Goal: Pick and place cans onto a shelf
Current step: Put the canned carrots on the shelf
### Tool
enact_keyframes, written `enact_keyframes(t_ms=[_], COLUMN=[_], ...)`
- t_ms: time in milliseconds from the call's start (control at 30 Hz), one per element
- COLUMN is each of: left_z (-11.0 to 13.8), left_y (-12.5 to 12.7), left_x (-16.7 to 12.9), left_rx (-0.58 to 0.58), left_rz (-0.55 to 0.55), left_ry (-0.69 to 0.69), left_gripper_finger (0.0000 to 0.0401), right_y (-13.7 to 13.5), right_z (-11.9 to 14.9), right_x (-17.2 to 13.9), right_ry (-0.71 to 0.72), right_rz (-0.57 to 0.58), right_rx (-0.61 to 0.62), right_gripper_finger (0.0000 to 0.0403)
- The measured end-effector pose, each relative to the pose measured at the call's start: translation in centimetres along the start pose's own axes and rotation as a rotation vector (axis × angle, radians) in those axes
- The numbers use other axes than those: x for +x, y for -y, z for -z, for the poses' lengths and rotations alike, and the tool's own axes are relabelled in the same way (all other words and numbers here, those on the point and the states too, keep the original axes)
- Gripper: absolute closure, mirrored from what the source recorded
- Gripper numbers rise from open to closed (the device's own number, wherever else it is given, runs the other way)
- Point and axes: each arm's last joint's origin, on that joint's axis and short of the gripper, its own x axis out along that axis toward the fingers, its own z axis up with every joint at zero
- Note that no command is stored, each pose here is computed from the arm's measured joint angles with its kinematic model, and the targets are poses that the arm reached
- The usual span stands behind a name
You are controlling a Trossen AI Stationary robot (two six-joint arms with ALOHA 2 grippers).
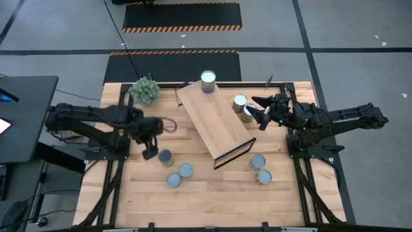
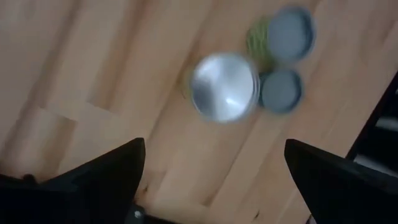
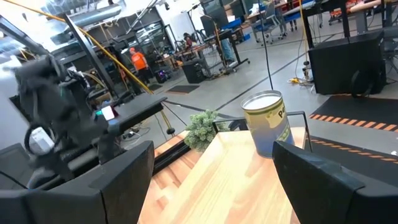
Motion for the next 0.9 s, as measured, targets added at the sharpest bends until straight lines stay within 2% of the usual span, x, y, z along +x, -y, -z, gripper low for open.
enact_keyframes(t_ms=[233, 333, 567, 667, 900], left_z=[2.7, 4.1, 6.8, 7.3, 7.1], left_y=[1.4, 1.2, -1.2, -1.8, -1.5], left_x=[4.5, 5.8, 6.6, 7.4, 9.7], left_rx=[0.076, 0.053, -0.044, -0.040, -0.009], left_rz=[0.037, 0.071, 0.085, 0.072, 0.104], left_ry=[-0.093, -0.085, -0.071, -0.066, 0.051], left_gripper_finger=[0.0012, 0.0012, 0.0012, 0.0012, 0.0012], right_y=[0.0, 0.0, 0.0, 0.0, 0.0], right_z=[0.0, 0.1, 0.1, 0.1, 0.1], right_x=[0.0, 0.0, 0.0, 0.0, 0.0], right_ry=[-0.002, -0.009, -0.010, -0.010, -0.011], right_rz=[0.000, 0.003, 0.003, 0.003, 0.003], right_rx=[0.002, 0.003, 0.013, 0.020, 0.036], right_gripper_finger=[0.0069, 0.0069, 0.0069, 0.0069, 0.0069])
